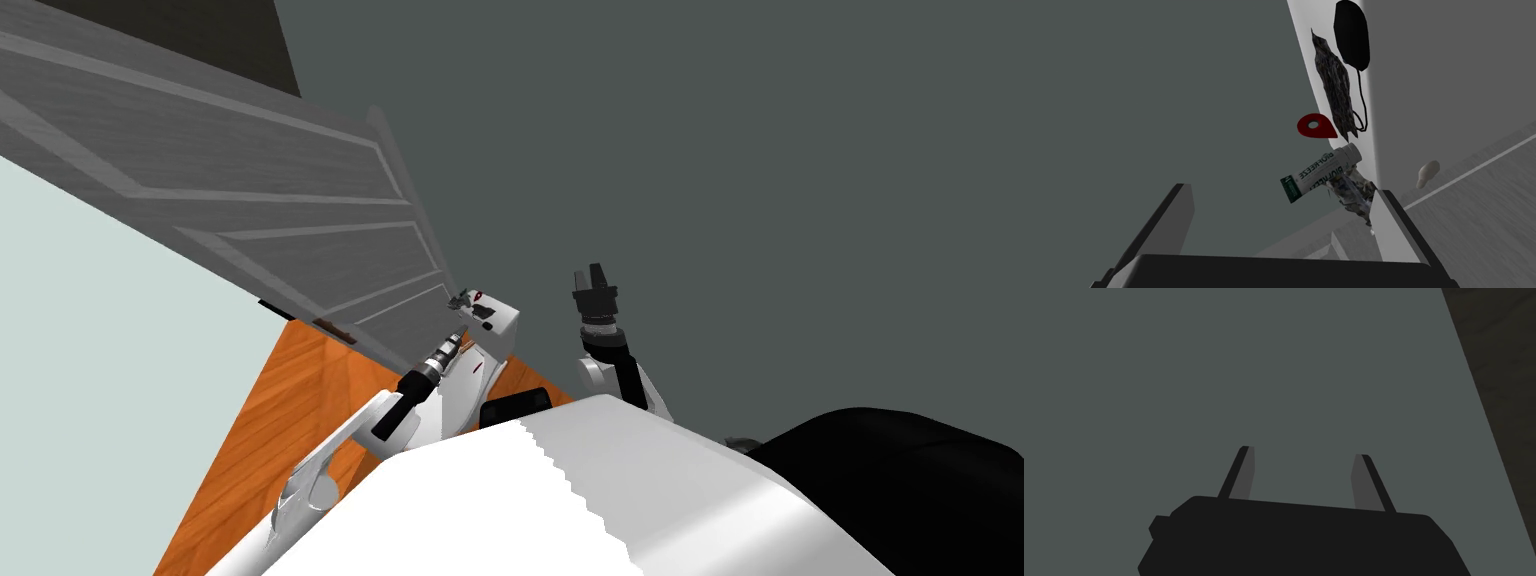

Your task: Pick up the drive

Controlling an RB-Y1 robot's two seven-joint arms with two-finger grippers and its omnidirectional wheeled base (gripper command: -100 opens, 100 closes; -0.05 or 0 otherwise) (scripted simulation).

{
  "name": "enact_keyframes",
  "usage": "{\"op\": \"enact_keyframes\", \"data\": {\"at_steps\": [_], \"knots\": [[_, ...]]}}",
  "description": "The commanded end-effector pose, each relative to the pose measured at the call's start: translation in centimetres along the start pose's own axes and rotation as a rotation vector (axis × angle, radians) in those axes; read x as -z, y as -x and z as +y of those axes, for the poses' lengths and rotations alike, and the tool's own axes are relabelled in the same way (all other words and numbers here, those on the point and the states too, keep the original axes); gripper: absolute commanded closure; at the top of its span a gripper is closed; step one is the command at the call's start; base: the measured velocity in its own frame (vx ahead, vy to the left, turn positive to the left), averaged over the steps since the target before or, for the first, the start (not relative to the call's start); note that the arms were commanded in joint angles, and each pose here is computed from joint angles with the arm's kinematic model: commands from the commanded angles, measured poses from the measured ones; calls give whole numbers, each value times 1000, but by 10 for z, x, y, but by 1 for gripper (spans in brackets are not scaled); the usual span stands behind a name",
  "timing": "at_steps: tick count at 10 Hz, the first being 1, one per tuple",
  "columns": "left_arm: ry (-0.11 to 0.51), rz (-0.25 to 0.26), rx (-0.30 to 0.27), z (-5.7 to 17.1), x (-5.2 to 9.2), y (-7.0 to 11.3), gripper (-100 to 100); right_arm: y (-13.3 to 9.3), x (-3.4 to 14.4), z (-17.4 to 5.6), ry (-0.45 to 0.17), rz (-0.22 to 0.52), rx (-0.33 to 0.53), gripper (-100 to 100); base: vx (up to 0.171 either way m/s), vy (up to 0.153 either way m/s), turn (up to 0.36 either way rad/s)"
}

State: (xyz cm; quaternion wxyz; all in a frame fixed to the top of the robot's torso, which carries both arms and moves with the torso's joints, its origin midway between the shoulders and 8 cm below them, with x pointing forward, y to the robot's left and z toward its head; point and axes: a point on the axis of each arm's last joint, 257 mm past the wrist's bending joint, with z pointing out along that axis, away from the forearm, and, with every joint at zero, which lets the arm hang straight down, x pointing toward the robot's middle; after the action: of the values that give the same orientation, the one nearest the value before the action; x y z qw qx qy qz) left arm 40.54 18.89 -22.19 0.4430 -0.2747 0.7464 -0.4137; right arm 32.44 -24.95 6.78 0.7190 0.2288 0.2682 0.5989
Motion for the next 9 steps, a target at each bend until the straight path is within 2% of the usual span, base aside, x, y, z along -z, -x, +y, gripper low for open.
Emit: {"op": "enact_keyframes", "data": {"at_steps": [1,2,4,7,9], "knots": [[57,5,2,16,-1,-1,-100,0,0,0,0,0,0,0,33,5,-182],[62,3,2,18,-1,0,-100,0,0,0,0,0,0,0,26,4,-105],[137,14,6,39,-2,-2,-100,0,0,0,0,0,0,0,43,-5,-274],[195,8,7,54,-1,-1,-100,0,0,0,0,0,0,0,35,2,-117],[263,12,11,73,0,-2,-100,0,0,0,0,0,0,0,44,-3,-225]]}}
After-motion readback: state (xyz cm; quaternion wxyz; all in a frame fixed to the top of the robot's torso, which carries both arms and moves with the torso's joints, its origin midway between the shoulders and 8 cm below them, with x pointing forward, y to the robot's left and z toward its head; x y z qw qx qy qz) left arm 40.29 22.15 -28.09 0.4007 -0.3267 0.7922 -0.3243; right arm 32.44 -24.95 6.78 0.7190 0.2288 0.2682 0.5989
